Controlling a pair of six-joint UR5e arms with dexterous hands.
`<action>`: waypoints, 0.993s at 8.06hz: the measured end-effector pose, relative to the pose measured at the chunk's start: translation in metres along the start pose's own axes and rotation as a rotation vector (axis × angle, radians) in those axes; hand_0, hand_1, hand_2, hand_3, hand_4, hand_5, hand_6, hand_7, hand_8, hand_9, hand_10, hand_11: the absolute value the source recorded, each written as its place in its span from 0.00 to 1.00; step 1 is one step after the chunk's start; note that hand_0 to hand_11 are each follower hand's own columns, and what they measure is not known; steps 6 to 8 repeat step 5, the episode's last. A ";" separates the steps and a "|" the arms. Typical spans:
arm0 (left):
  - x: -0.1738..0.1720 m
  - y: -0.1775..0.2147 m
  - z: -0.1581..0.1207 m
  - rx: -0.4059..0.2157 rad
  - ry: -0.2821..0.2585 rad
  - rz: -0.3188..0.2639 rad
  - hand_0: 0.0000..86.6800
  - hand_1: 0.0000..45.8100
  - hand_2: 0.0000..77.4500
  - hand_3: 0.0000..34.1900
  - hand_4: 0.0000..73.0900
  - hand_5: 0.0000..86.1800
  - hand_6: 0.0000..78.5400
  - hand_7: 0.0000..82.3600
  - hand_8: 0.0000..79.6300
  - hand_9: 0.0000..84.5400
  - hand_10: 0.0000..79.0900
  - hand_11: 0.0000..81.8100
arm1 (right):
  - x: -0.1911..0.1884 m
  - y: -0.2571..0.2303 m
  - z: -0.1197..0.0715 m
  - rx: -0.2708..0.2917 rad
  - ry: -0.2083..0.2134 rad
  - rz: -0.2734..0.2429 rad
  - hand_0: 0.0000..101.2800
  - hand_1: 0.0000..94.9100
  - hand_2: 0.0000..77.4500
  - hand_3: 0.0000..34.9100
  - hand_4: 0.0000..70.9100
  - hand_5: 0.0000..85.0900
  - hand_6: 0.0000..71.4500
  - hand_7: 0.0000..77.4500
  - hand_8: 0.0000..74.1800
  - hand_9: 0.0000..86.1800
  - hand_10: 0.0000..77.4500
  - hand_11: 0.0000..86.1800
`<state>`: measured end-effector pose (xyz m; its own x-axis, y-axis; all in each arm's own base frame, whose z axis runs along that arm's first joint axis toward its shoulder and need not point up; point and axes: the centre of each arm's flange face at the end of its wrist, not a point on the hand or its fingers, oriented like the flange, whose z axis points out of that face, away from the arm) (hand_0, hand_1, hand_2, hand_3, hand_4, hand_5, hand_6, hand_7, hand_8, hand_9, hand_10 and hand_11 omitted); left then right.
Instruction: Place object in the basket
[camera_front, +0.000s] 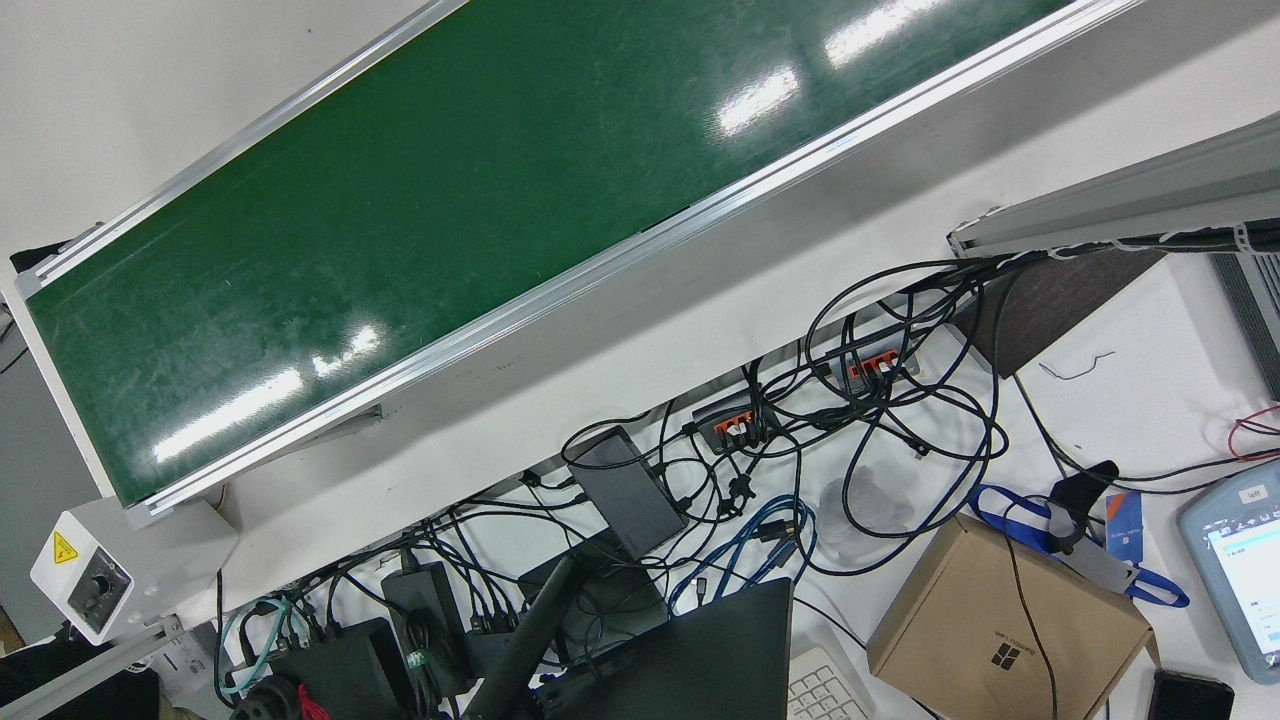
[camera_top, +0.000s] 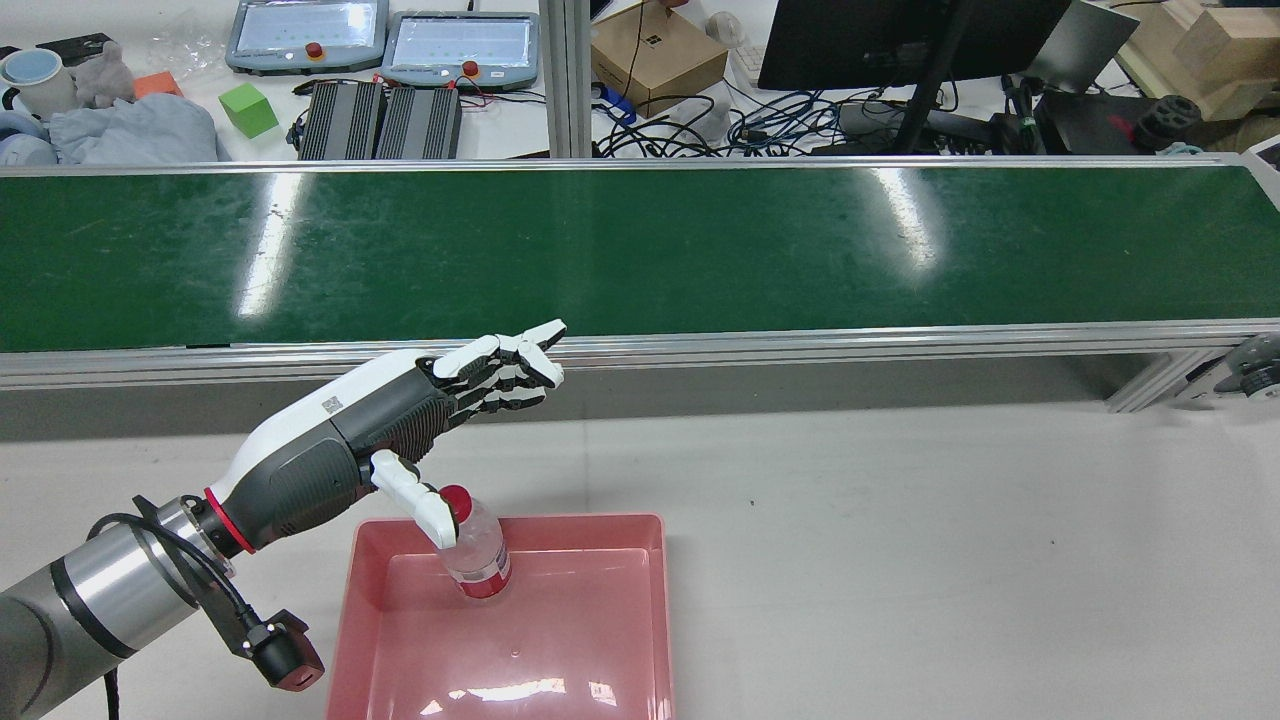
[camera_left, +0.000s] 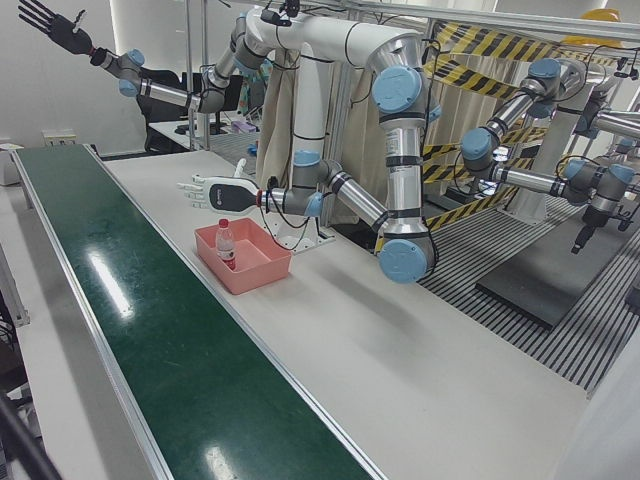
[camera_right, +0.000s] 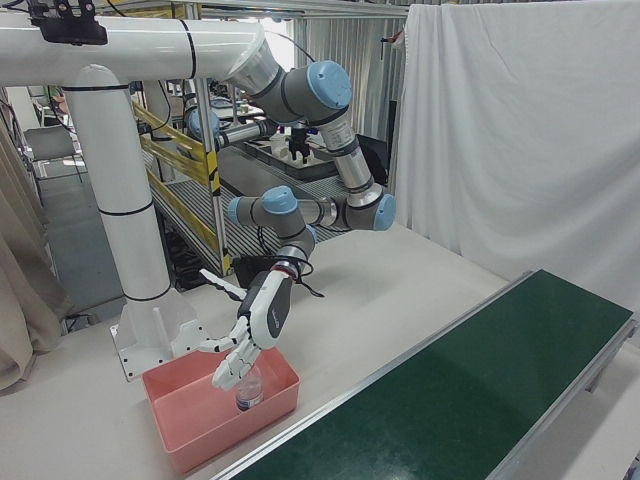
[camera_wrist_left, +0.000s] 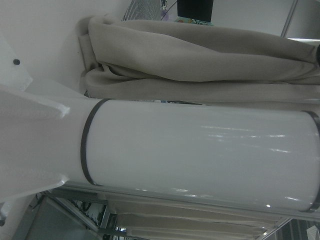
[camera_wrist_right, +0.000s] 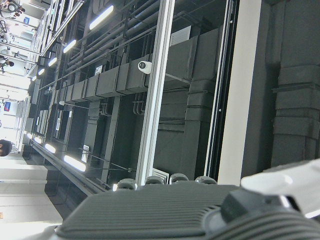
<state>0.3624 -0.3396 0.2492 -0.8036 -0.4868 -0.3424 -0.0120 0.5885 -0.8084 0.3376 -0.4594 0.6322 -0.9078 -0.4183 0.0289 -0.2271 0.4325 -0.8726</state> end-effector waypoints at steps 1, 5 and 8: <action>0.001 0.001 0.000 -0.002 0.001 -0.004 0.44 0.02 0.01 0.17 0.11 0.48 0.09 0.07 0.16 0.17 0.12 0.18 | 0.000 0.000 0.000 0.001 0.000 0.000 0.00 0.00 0.01 0.01 0.01 0.00 0.00 0.01 0.00 0.00 0.00 0.00; 0.002 0.002 0.001 -0.005 0.004 -0.010 0.44 0.02 0.01 0.17 0.13 0.48 0.10 0.07 0.18 0.18 0.14 0.16 | 0.000 -0.001 0.000 0.001 0.000 0.000 0.00 0.00 0.01 0.00 0.01 0.00 0.00 0.01 0.00 0.00 0.00 0.00; 0.002 0.002 0.001 -0.005 0.004 -0.010 0.44 0.02 0.01 0.17 0.13 0.48 0.10 0.07 0.18 0.18 0.14 0.16 | 0.000 -0.001 0.000 0.001 0.000 0.000 0.00 0.00 0.01 0.00 0.01 0.00 0.00 0.01 0.00 0.00 0.00 0.00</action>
